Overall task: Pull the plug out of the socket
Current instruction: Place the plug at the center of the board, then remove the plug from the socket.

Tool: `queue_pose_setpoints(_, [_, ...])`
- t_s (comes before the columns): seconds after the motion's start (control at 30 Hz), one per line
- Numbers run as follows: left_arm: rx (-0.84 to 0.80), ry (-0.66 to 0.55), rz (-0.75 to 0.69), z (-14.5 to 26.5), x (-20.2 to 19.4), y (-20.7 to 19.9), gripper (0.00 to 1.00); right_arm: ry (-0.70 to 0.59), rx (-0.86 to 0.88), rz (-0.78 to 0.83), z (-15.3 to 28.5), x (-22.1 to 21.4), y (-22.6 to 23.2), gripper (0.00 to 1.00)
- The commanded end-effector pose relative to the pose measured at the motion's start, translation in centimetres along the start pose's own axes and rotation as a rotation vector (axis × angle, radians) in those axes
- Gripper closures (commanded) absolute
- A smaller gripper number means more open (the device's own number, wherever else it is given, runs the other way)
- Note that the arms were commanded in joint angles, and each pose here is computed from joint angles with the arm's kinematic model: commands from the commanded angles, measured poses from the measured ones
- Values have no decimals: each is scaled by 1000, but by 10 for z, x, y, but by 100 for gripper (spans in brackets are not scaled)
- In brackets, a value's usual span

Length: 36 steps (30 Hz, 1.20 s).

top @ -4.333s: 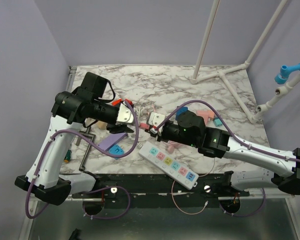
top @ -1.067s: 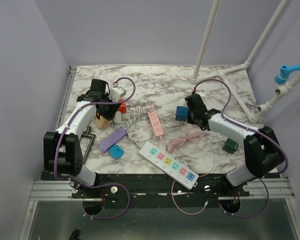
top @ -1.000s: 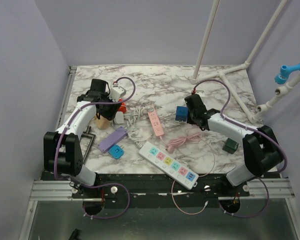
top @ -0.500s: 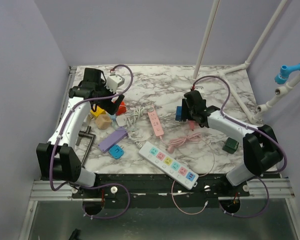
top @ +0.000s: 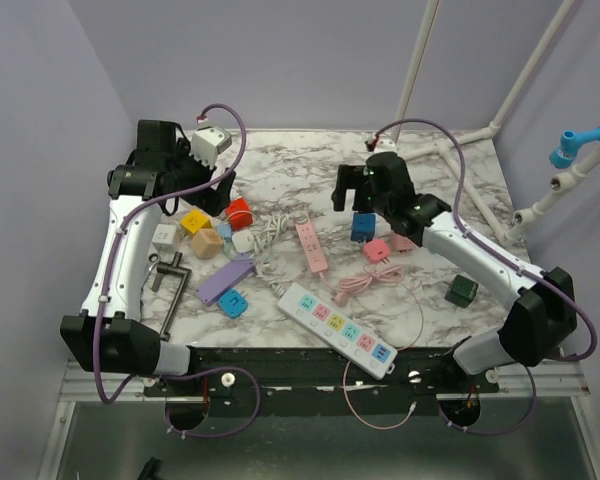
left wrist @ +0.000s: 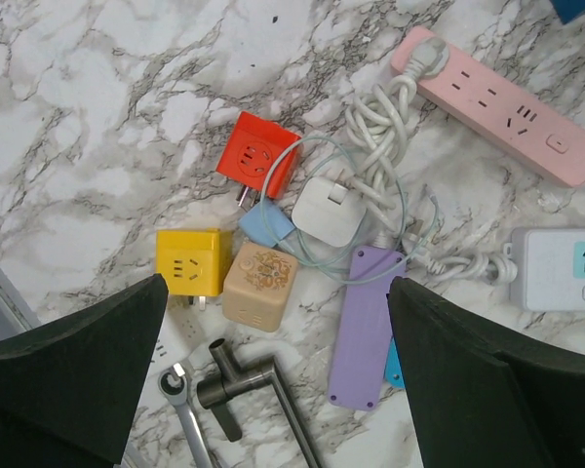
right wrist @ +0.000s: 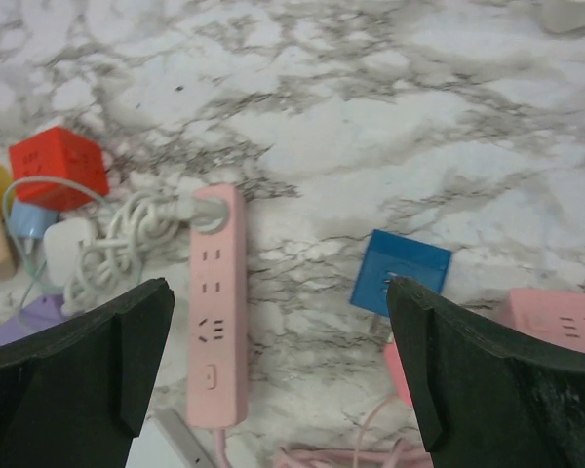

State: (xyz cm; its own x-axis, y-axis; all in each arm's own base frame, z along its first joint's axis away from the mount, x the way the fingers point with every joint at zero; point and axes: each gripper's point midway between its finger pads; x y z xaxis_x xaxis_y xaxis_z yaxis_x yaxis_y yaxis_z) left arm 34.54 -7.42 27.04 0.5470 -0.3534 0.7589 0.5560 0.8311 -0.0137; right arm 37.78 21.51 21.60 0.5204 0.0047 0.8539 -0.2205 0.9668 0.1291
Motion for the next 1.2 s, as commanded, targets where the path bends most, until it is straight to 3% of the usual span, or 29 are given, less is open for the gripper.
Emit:
queue_pose_setpoints(0.0, [-25,2,45,9,-3,-9,2,97,156,87,-11,-32,56,0])
queue_pose_setpoints(0.17, [38,-33,54,19,-1,-2,2,206,191,147,-39,-83,90,0])
queue_pose_setpoints(0.33, [118,-118,127,37,5,16,1,268,94,176,-74,-124,79,0])
queue_pose_setpoints(0.6, [108,-115,133,40,-2,14,1,300,117,227,-97,-153,88,0])
queue_pose_setpoints(0.77, [7,-136,176,33,-2,-4,1,315,101,245,-99,-175,83,2])
queue_pose_setpoints(0.87, [-69,-110,189,21,-9,-19,2,284,90,244,-97,-177,80,12])
queue_pose_setpoints(1.0, [-93,-76,172,2,-16,-34,2,227,65,242,-93,-173,73,43])
queue_pose_setpoints(1.07, [-125,-82,198,-9,-19,-44,6,160,81,243,-89,-163,76,57])
queue_pose_setpoints(1.17, [-187,-67,166,-28,-34,-72,12,73,75,265,-81,-143,80,65])
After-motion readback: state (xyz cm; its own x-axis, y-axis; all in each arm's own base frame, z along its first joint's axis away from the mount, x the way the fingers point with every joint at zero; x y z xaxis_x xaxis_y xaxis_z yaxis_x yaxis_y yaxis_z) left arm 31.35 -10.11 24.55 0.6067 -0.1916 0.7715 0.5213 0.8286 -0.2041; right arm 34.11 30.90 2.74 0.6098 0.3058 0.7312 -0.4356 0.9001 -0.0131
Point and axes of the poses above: each gripper's point midway between its finger pads, its own z axis back along the fingers, its own y axis along the line the jaws close on, x = y × z, and after that the axes turned 5 degrees about z, right-handed
